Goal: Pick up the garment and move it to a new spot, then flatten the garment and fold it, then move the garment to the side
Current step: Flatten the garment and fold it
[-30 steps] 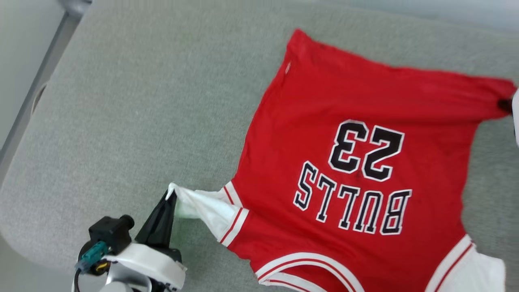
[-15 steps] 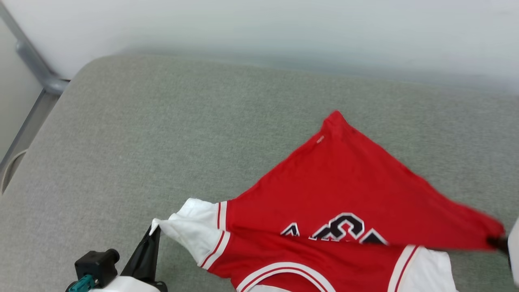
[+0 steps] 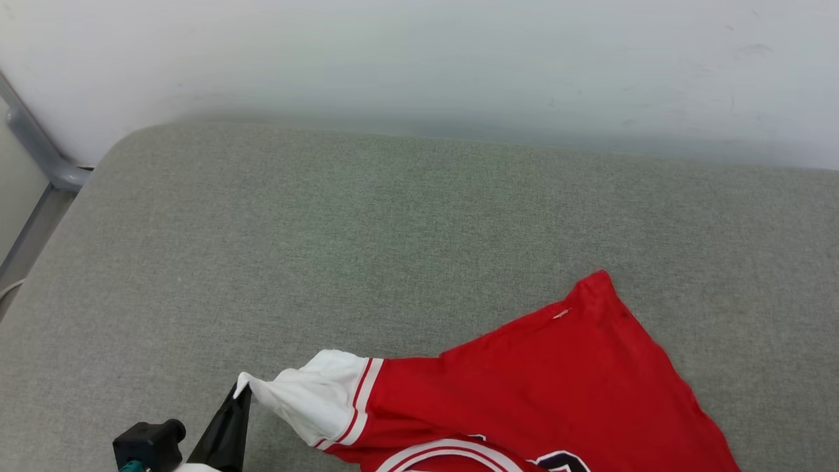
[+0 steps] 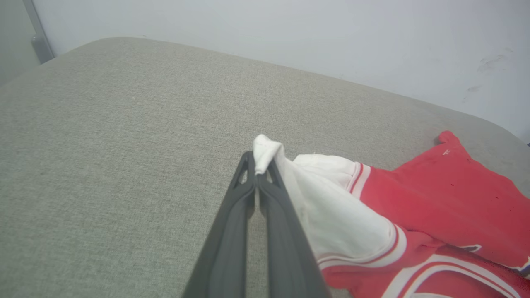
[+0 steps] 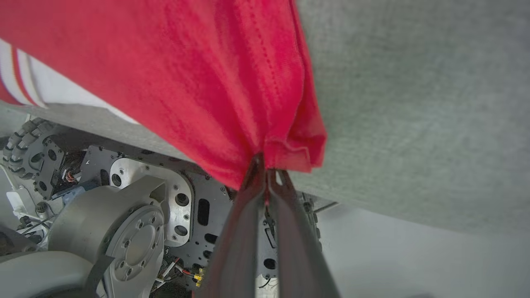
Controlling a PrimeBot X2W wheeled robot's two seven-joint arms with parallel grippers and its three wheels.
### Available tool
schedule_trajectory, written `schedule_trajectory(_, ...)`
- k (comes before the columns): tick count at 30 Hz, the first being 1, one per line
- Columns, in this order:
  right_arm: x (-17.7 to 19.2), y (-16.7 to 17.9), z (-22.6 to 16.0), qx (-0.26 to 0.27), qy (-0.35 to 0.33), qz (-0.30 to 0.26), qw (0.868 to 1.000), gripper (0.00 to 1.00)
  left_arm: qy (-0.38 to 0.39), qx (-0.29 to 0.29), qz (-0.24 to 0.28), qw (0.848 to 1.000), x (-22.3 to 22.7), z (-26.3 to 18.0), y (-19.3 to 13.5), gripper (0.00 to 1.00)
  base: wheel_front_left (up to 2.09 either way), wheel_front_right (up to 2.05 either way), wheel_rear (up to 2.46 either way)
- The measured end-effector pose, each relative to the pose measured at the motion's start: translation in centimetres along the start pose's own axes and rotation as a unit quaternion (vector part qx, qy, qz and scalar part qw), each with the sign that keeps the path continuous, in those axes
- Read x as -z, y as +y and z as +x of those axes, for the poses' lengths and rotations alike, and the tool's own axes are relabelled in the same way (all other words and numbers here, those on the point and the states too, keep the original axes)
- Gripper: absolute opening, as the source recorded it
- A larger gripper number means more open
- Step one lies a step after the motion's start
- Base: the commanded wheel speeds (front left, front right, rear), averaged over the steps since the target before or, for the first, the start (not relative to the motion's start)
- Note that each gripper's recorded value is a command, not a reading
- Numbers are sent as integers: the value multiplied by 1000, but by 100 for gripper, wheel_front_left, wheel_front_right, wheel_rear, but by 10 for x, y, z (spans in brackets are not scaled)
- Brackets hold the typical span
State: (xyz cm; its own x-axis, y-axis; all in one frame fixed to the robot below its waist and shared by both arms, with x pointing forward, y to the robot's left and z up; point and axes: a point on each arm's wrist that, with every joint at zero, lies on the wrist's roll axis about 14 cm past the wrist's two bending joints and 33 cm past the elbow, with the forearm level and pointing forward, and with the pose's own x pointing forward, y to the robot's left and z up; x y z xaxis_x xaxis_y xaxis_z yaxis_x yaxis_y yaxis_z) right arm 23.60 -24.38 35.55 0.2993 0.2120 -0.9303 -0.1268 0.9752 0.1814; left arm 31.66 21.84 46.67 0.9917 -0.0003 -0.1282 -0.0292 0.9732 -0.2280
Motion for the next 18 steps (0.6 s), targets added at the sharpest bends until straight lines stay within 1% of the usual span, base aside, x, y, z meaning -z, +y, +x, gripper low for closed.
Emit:
schedule_trajectory(3,8,4,2,-4,-6,16,1000,0,0,3,0,1000,0,1,-2,0,0,0,0)
schedule_trajectory(4,5,5,2,-5,-16,21,1000,13,0,3,0,1000,0,1,-2,0,0,0,0)
schedule_trajectory(5,2,4,1,-3,-28,23,999,100,-1,4,1,1000,-1,1,-3,0,0,0,0)
schedule_trajectory(8,-21,4,-6,0,-80,27,996,100,-2,6,3,1000,-2,1,-4,0,0,0,0)
schedule_trajectory(11,-61,5,-23,0,-152,17,988,100,-3,9,3,1000,-4,0,-6,0,0,0,0)
schedule_trajectory(14,-104,10,-44,-3,-223,-3,975,100,-5,9,3,1000,-6,0,-7,0,0,0,0)
schedule_trajectory(15,-131,16,-57,-5,-260,-21,965,100,-4,11,3,1000,-6,1,-8,0,0,0,0)
schedule_trajectory(18,-174,30,-76,-10,-309,-58,949,100,-2,11,3,1000,-5,2,-9,0,0,0,0)
